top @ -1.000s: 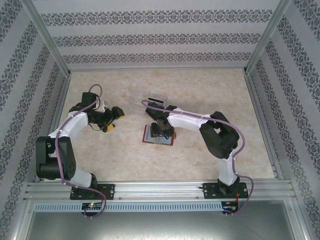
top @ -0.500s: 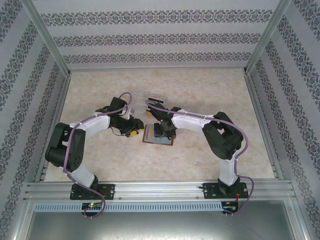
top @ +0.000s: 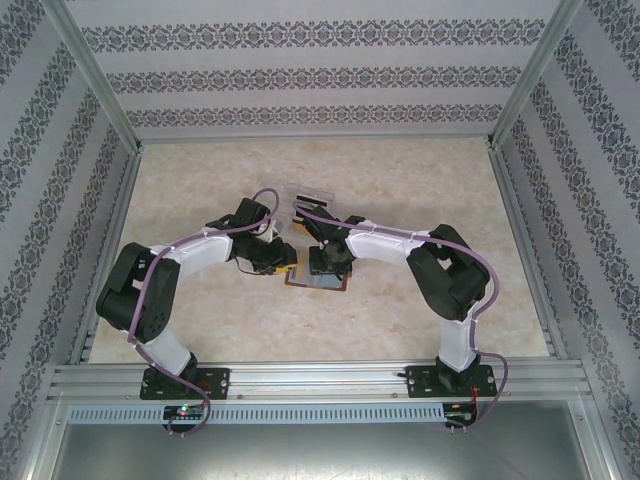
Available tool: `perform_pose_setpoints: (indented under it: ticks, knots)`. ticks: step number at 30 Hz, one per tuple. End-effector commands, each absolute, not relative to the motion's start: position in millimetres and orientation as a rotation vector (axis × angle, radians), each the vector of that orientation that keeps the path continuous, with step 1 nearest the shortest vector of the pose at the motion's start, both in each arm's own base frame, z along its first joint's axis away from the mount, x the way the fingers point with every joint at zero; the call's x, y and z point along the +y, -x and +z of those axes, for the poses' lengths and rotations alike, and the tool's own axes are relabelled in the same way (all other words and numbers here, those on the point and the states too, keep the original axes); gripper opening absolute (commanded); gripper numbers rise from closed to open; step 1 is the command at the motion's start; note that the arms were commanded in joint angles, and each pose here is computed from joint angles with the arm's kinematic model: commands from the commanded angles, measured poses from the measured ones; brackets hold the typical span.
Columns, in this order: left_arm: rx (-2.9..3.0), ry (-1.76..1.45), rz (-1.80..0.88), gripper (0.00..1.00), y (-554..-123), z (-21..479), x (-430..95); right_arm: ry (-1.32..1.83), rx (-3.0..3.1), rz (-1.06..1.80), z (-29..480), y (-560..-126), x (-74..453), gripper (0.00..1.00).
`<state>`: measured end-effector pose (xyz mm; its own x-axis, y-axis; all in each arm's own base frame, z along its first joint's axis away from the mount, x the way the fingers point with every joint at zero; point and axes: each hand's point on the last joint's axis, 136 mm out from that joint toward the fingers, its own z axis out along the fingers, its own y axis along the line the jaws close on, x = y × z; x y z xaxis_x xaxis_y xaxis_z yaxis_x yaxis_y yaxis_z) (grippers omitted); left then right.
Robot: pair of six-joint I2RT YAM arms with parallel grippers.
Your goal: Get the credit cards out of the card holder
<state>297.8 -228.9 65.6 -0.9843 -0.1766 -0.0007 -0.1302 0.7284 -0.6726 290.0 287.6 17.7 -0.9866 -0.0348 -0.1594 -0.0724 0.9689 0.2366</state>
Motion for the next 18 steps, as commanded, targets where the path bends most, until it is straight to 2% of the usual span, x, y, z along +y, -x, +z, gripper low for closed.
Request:
perform_pose_setpoints:
  ticks: [1,18]
  knots:
    - [2.827,0.211,-1.119,0.27,-308,76,-241,0.059,3.034,0.276,-7,-280,268,0.34]
    - [2.937,0.242,-1.121,0.3,-300,44,-252,0.044,3.03,0.302,-6,-281,269,0.34]
